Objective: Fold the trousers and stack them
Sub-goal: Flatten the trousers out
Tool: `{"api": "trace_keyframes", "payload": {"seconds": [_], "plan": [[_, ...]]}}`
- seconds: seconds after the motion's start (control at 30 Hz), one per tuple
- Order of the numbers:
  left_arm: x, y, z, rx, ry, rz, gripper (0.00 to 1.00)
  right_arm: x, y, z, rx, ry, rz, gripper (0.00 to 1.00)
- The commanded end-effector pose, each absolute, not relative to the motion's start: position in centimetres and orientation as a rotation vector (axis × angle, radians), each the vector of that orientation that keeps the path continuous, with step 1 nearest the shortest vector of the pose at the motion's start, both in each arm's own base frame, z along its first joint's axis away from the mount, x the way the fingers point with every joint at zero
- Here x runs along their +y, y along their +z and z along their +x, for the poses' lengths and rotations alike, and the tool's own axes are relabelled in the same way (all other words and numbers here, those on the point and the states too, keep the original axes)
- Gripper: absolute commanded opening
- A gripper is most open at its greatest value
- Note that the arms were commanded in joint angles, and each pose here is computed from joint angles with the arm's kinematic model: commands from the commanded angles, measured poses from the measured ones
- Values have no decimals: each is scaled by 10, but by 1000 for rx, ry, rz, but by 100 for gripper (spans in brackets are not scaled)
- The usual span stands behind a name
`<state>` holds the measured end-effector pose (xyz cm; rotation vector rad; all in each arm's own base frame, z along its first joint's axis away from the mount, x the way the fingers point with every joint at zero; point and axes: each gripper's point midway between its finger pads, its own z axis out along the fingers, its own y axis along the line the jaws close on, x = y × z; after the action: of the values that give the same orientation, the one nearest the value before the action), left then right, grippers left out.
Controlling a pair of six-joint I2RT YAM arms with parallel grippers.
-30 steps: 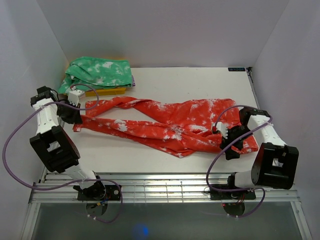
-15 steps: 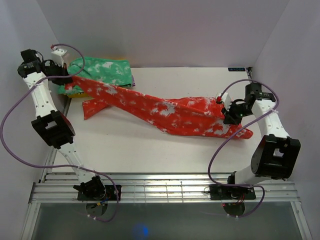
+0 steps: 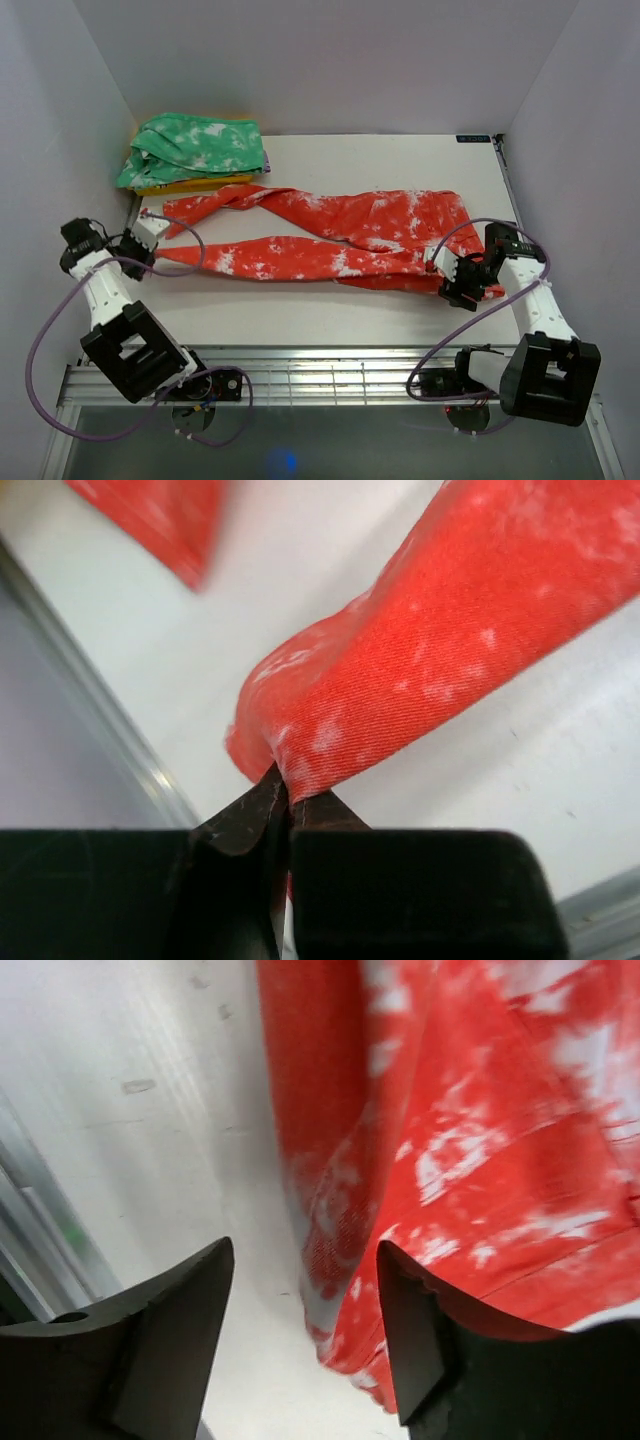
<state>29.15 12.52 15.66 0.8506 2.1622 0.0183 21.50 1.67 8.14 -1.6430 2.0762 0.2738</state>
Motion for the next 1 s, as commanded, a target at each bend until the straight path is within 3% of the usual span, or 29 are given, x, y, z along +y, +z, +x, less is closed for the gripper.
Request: {"api": "trace_keyframes", "payload": {"seconds": [0.0,0.07,0.13,0.2,0.27,0.3,0.33,0.37,0.63,0.83,0.97], "plan": [[148,110,254,2182,181,1077,18,9,82,208,1949,130,-1800,70],[158,110,245,2199,172,1021,29,6,88,212,1919,67,-1807,73],[169,119,238,2224,99,952,51,3,94,214,1909,22,-1805,74],[180,126,229,2268,38,844,54,-4,98,216,1903,-36,-1810,76],[190,139,231,2288,-20,781,68,-15,104,219,1889,-119,-1808,91],[192,141,229,2306,-46,761,70,-18,109,222,1881,-148,-1796,90],[194,143,228,2324,-64,743,86,-20,115,225,1863,-178,-1787,90],[199,148,232,2326,-65,729,88,-18,126,228,1827,-195,-1766,90],[172,131,249,2393,-165,616,85,1,220,284,1805,-66,-1351,90],[131,108,274,2448,-244,513,74,6,200,329,2049,265,-1061,97],[119,91,291,2493,-242,471,67,3,154,358,2214,375,-930,84]]}}
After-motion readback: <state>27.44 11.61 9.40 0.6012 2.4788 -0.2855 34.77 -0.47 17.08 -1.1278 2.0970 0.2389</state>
